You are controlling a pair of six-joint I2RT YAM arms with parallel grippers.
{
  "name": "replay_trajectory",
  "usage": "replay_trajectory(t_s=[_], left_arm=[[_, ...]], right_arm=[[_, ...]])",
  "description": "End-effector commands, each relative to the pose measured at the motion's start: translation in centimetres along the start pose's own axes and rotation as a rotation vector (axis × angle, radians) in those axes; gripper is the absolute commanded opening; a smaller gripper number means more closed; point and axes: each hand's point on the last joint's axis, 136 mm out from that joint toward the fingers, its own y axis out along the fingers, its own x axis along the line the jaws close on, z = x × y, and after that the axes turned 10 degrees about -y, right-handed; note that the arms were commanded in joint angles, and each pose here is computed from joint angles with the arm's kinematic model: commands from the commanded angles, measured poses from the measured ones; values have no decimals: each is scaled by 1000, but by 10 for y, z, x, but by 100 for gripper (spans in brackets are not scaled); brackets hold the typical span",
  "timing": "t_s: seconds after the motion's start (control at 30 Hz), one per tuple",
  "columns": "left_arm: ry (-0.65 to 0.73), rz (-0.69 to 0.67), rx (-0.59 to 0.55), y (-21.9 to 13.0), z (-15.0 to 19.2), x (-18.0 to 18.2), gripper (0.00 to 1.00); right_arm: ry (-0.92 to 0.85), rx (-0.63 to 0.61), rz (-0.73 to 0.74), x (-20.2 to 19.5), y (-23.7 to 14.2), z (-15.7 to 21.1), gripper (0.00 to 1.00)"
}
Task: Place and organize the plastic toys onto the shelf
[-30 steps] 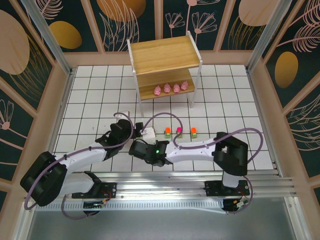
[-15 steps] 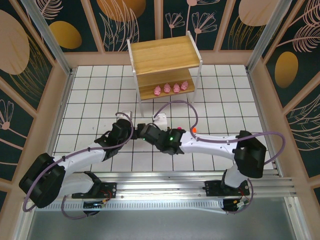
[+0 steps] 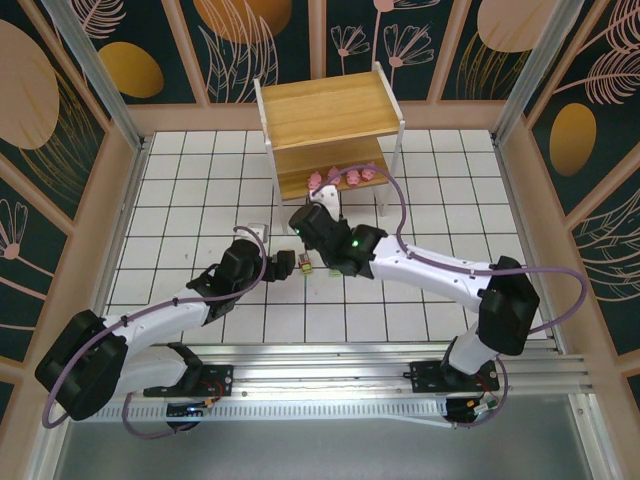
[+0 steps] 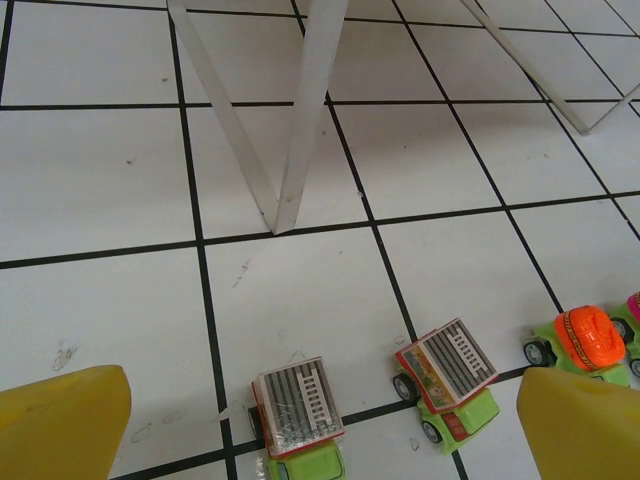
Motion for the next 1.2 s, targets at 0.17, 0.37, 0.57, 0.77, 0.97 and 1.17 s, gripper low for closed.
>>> replay_trajectory(t_s=[0.17,0.37,0.57,0.77,0.97,1.17], left_arm=[[11,2,-27,0,-4,0,99],[8,-15,-13,5,0,3,99],[8,-27,-9,8,1,5,99],[9,-32,-14,8,0,6,99],[11,-33,-9,10,1,5,99],[12,-33,-5,12,2,5,99]], right_arm=[[-21,-78,-38,8,21,-50,24],[-31,-98,-44,13,35,-64,23],[-47,-109,-52,22,51,-70,24],[-55,-101,-46,21,67,-71,24],[-54,-102,-54,20,76,-72,24],[-49,-102,-61,20,82,-75,24]])
